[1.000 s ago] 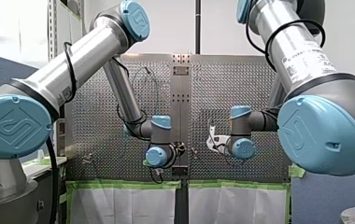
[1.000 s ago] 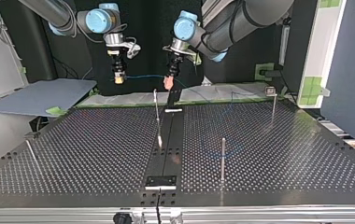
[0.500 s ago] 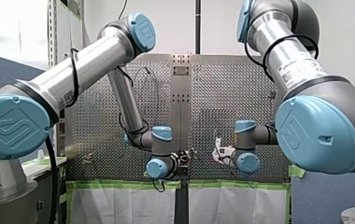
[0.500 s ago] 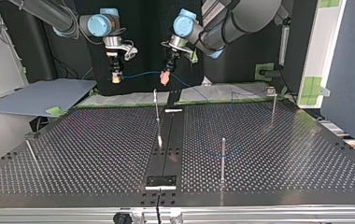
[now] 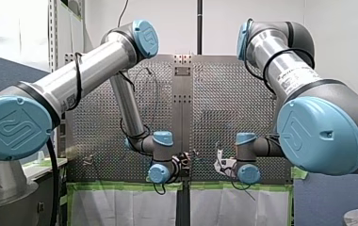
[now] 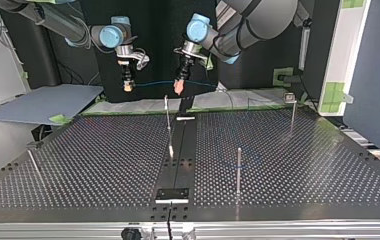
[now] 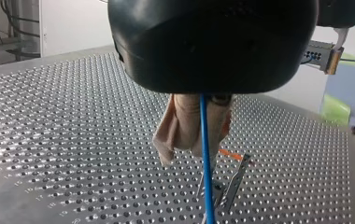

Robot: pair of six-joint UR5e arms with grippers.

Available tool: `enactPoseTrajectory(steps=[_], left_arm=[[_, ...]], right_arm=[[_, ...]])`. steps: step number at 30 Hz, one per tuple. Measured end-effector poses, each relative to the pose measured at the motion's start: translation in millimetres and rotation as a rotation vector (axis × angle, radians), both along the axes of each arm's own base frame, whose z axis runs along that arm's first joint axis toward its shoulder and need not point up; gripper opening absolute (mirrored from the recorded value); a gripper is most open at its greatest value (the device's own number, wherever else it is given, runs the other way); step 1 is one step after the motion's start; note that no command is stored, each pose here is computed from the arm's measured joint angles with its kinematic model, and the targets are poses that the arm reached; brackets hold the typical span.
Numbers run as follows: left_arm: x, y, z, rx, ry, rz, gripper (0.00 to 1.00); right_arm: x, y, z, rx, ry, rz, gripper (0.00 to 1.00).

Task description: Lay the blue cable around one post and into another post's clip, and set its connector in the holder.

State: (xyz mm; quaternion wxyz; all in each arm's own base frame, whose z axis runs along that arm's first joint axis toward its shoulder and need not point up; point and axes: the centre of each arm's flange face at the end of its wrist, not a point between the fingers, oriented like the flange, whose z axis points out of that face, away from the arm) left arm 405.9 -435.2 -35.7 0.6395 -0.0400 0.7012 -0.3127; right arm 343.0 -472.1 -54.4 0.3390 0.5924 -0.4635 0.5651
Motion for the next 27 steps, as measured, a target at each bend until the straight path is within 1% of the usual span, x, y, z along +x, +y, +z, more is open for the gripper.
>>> enactPoseTrajectory(steps=[3,9,15,19,23,27], left_arm=[[2.1,2.9,0,0.020,-0.009,0.027,0.00],[4.7,6.5,1,0.054,-0.023,0.070,0.00],[4.7,9.0,0,0.115,-0.031,0.113,0.00],[9.5,6.4,2,0.150,-0.045,0.121,0.00],[18.5,1.4,5,0.184,-0.054,0.120,0.00],[25.1,-2.4,-3,0.211,-0.041,0.106,0.00]], right_arm=[[3.9,-10.7,3,-0.005,0.004,0.000,0.00],[10.5,-27.0,11,-0.018,0.012,0.000,0.00],[14.5,-37.1,17,-0.042,0.013,0.000,0.00],[16.5,-42.5,20,-0.057,0.018,0.000,0.00],[18.2,-47.5,22,-0.067,0.016,-0.001,0.00],[19.2,-50.2,23,-0.066,0.015,-0.001,0.00]])
